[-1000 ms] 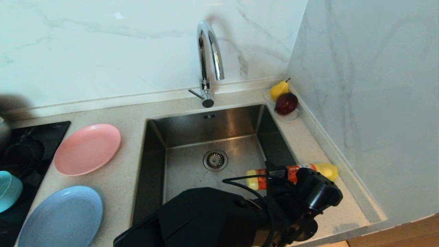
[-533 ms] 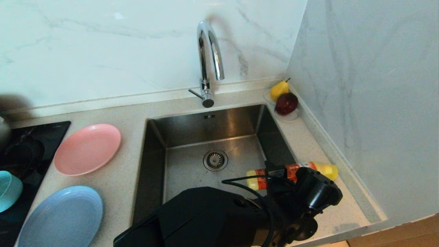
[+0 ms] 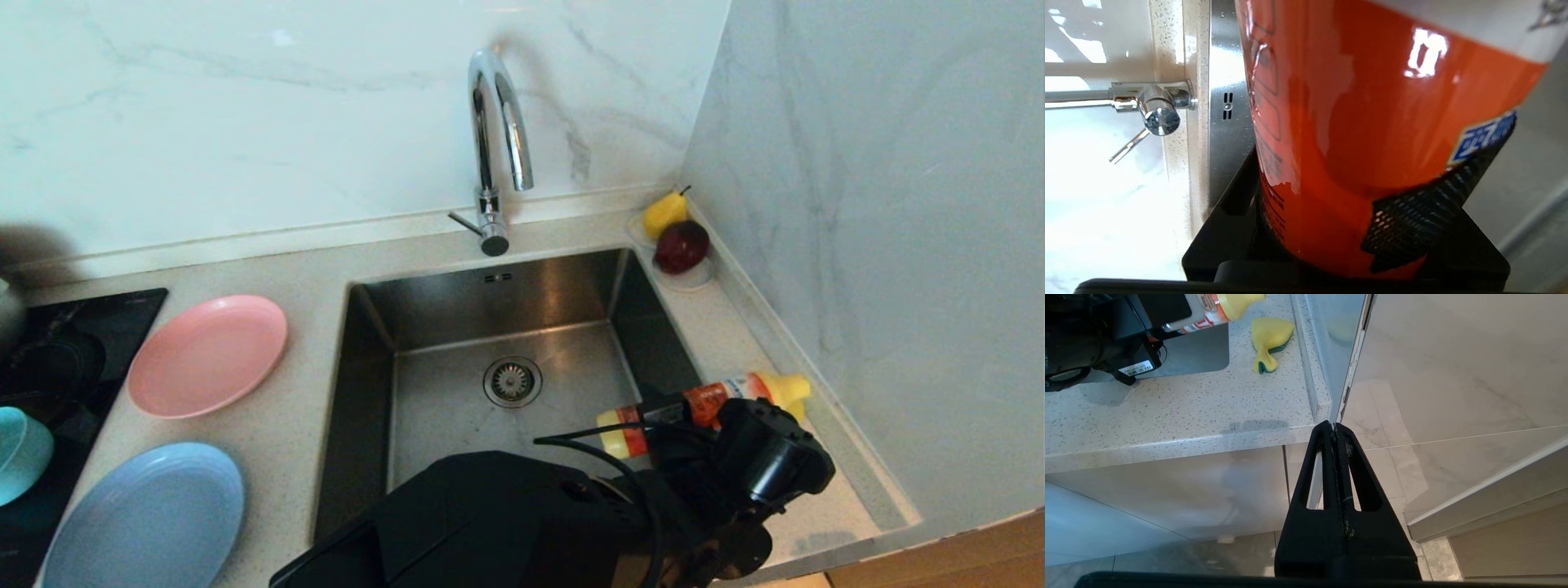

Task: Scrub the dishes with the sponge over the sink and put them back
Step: Squeeze it onto the sponge, then place the dish soap on the table

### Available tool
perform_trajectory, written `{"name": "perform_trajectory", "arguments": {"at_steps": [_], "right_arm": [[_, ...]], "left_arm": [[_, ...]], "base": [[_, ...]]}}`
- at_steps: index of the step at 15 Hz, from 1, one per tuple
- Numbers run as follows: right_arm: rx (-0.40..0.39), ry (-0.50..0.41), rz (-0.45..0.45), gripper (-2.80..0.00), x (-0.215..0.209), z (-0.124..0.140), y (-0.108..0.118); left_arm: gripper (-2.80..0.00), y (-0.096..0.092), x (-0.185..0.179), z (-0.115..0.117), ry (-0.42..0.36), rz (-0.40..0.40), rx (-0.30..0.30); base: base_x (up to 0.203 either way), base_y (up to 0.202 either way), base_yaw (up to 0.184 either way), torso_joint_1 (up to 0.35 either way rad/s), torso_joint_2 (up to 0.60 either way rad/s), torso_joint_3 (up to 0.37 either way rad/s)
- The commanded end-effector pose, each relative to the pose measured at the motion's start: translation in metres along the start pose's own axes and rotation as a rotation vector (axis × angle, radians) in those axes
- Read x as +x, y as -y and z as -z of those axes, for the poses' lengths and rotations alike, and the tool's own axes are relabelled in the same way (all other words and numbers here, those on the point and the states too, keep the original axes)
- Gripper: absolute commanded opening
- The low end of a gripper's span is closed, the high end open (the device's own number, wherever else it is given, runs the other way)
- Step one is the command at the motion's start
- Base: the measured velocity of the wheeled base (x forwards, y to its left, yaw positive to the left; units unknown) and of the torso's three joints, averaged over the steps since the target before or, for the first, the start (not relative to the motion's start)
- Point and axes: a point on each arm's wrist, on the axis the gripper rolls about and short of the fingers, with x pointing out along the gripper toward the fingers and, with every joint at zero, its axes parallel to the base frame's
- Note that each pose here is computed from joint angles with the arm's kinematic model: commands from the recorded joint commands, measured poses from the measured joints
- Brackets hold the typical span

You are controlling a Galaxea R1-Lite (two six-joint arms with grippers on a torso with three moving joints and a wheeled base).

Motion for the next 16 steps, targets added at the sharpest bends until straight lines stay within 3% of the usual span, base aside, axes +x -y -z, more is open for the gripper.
{"name": "perform_trajectory", "arguments": {"at_steps": [1, 4, 6, 10, 13, 16], "right_arm": [[0.0, 0.0, -0.001, -2.8, 0.0, 0.0, 0.0], [0.0, 0.0, 0.0, -2.8, 0.0, 0.0, 0.0], [0.0, 0.0, 0.0, -2.8, 0.0, 0.0, 0.0], [0.0, 0.0, 0.0, -2.8, 0.0, 0.0, 0.0], [0.0, 0.0, -0.002, -2.8, 0.0, 0.0, 0.0], [0.0, 0.0, 0.0, -2.8, 0.0, 0.0, 0.0]], "left_arm": [[-2.8, -0.005, -0.003, -0.002, 0.002, -0.009, -0.034], [-2.8, -0.008, -0.006, -0.003, 0.005, -0.009, -0.136], [-2.8, -0.021, -0.011, -0.005, 0.014, -0.015, -0.202], [-2.8, -0.058, -0.022, -0.009, 0.04, -0.038, -0.377], [-2.8, -0.092, -0.032, -0.011, 0.066, -0.047, -0.466], [-2.8, -0.123, -0.042, -0.014, 0.144, -0.01, -0.601]], "base": [[0.0, 0.0, 0.0, 0.0, 0.0, 0.0], [0.0, 0.0, 0.0, 0.0, 0.0, 0.0], [0.0, 0.0, 0.0, 0.0, 0.0, 0.0], [0.0, 0.0, 0.0, 0.0, 0.0, 0.0], [0.0, 0.0, 0.0, 0.0, 0.0, 0.0], [0.0, 0.0, 0.0, 0.0, 0.0, 0.0]]}}
